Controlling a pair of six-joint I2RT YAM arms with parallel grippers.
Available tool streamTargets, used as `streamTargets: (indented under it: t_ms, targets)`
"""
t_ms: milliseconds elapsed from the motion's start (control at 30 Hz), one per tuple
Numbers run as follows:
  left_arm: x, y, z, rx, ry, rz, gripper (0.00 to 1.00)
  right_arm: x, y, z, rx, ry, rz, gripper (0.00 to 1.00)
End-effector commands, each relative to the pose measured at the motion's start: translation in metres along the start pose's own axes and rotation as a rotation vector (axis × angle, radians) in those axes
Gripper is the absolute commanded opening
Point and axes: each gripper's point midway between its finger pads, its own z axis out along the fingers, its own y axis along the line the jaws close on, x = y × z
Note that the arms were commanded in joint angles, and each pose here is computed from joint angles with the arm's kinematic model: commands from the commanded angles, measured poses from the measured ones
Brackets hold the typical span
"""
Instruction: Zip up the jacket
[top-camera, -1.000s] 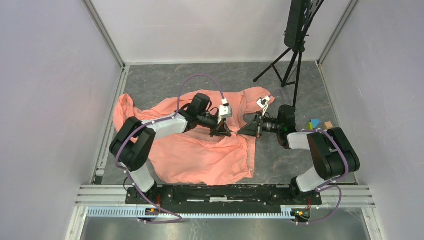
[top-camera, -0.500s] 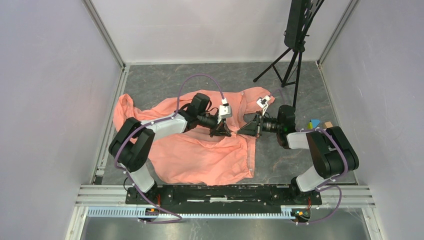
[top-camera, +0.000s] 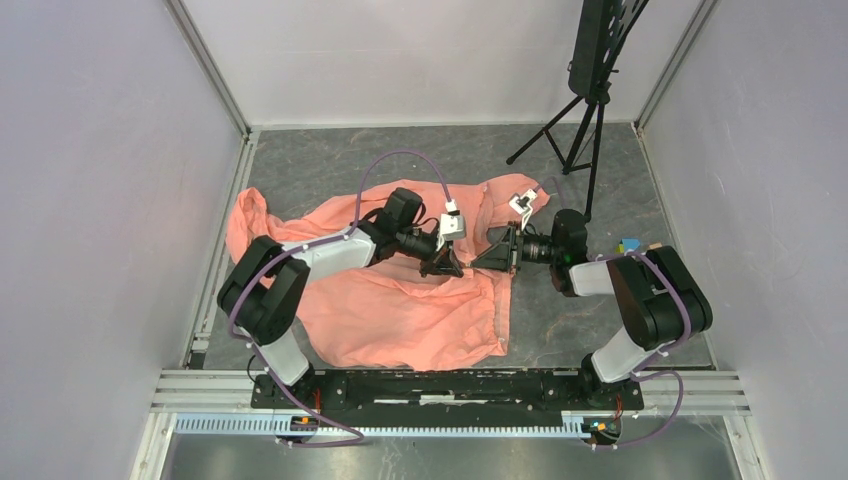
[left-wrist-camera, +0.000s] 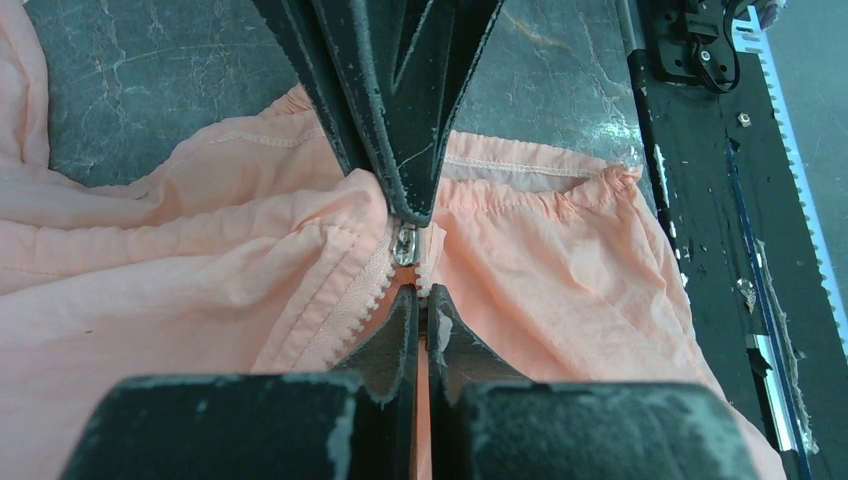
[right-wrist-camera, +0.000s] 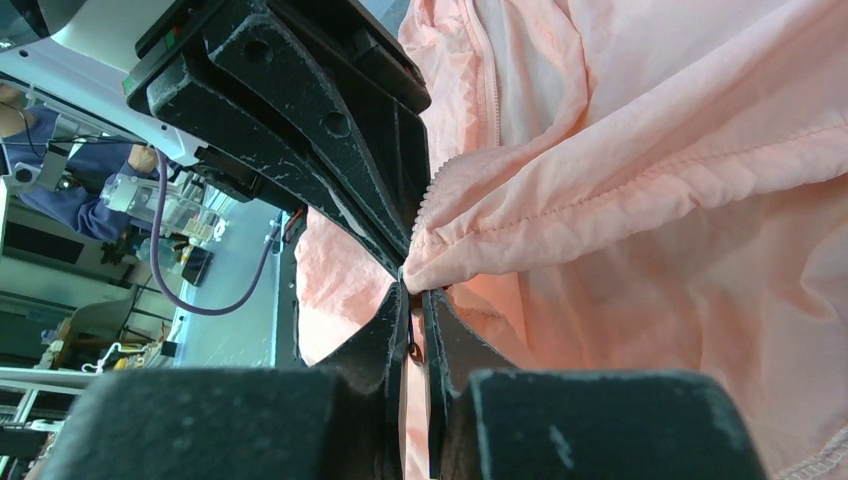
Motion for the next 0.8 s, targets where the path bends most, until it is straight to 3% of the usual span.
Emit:
streamTargets:
  t_ms: [0,133,333,767]
  targets:
    - [-0.028,-0.006,-0.006,0.023,-0.05,0.112,0.02,-0.017,0.011,0.004,-0.057,-0.024,-0.065,0.1]
    - [-0.028,-0.007,-0.007,0.019,-0.053,0.119,0.02,-0.022,0.02,-0.004,-0.08,-0.061,-0.06,0.09]
    - [-0.03,-0.002,-0.012,0.008,-0.078,0.102,0.02,-0.019,0.03,-0.014,-0.106,-0.088,-0.046,0.0]
    - [-0.033,-0.002,-0.017,-0.004,-0.11,0.109,0.02,-0.009,-0.01,-0.01,0.043,-0.012,-0.066,0.0]
